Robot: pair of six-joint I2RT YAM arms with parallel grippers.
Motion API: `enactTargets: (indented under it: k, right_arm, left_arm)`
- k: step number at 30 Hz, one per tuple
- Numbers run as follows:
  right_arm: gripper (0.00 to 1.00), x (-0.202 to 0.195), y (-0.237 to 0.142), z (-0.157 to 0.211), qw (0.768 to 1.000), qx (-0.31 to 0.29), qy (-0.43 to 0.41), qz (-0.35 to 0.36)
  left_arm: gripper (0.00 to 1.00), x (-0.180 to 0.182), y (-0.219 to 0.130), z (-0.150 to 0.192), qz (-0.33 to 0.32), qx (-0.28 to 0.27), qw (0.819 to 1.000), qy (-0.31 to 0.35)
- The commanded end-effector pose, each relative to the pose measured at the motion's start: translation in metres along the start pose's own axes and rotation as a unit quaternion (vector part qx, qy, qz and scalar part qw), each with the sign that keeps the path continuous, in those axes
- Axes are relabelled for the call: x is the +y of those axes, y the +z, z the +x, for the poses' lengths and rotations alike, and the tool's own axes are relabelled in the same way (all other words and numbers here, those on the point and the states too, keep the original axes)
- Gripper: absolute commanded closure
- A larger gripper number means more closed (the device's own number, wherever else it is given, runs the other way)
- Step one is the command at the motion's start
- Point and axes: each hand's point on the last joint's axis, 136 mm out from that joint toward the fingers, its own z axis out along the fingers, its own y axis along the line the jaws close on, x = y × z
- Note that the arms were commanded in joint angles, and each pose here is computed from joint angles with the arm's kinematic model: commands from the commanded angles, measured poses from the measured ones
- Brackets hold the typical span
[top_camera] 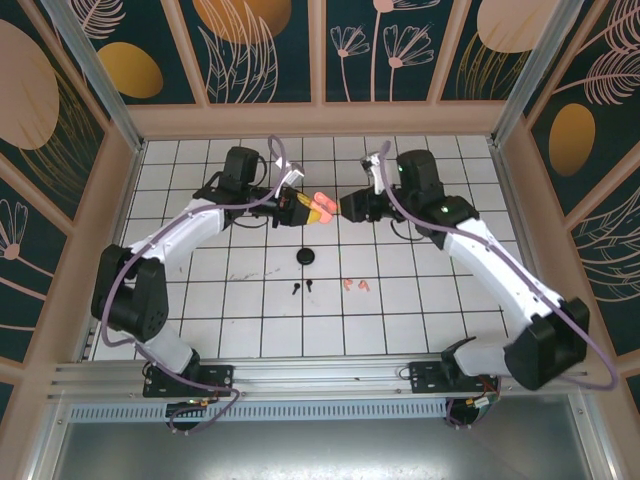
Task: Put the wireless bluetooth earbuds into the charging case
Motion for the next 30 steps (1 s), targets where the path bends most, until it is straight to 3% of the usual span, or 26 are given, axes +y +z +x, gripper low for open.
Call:
enactTargets:
  k: [1, 10, 17, 23, 30]
  right_arm:
    - [0.44, -0.015, -0.014, 0.013, 0.997, -0.019, 0.049, 0.048]
    - [0.44, -0.059, -0.001, 0.097, 0.969, 0.042, 0.184, 0.160]
    - [0.45, -0.048, 0.031, 0.155, 0.938, 0.102, 0.235, 0.233]
    - [0.46, -0.044, 0.045, 0.196, 0.899, 0.142, 0.269, 0.316]
    - [0.49, -0.044, 0.064, 0.212, 0.883, 0.155, 0.275, 0.348]
  left_arm:
    - [1.00, -0.003, -0.009, -0.031, -0.036, -0.059, 0.996, 0.047]
    - [1.00, 0.004, -0.039, -0.047, -0.155, -0.170, 0.971, 0.061]
    - [1.00, -0.007, -0.074, -0.063, -0.230, -0.253, 0.937, 0.075]
    - [1.00, -0.021, -0.093, -0.066, -0.242, -0.310, 0.917, 0.066]
    - [1.00, -0.028, -0.110, -0.065, -0.266, -0.342, 0.898, 0.072]
